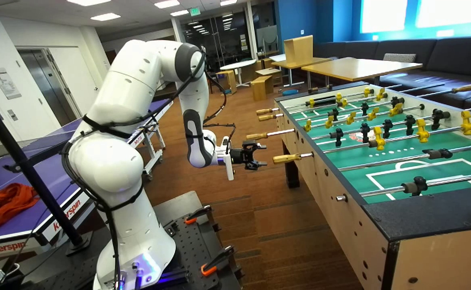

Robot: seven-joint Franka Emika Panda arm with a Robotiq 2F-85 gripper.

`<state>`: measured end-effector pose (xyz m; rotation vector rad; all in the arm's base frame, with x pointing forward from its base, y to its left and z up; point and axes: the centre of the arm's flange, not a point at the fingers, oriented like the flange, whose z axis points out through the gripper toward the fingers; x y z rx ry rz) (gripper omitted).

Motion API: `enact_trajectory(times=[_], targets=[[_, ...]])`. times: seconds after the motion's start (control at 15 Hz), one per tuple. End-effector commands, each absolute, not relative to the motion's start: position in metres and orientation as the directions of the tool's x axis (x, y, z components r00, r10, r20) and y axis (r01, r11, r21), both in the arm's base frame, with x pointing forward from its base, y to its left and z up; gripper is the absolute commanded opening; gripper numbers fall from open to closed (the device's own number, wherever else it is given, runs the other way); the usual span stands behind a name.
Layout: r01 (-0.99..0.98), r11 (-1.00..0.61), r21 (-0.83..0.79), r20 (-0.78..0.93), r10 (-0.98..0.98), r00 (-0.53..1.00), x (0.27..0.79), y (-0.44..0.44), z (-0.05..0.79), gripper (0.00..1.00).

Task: Rotate the third rod forward

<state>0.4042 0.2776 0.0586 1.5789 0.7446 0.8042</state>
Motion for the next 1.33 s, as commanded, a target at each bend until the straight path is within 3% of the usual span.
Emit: enact_trajectory(times=[0.0,1.27], targets=[[0.005,-0.117,0.993,0.098,0.857,0.506,0.407,0.279,0.043,1.0],[-0.112,-0.085,0.99,0.132,0.832,0.539,0.422,0.246,0.013,1.0]])
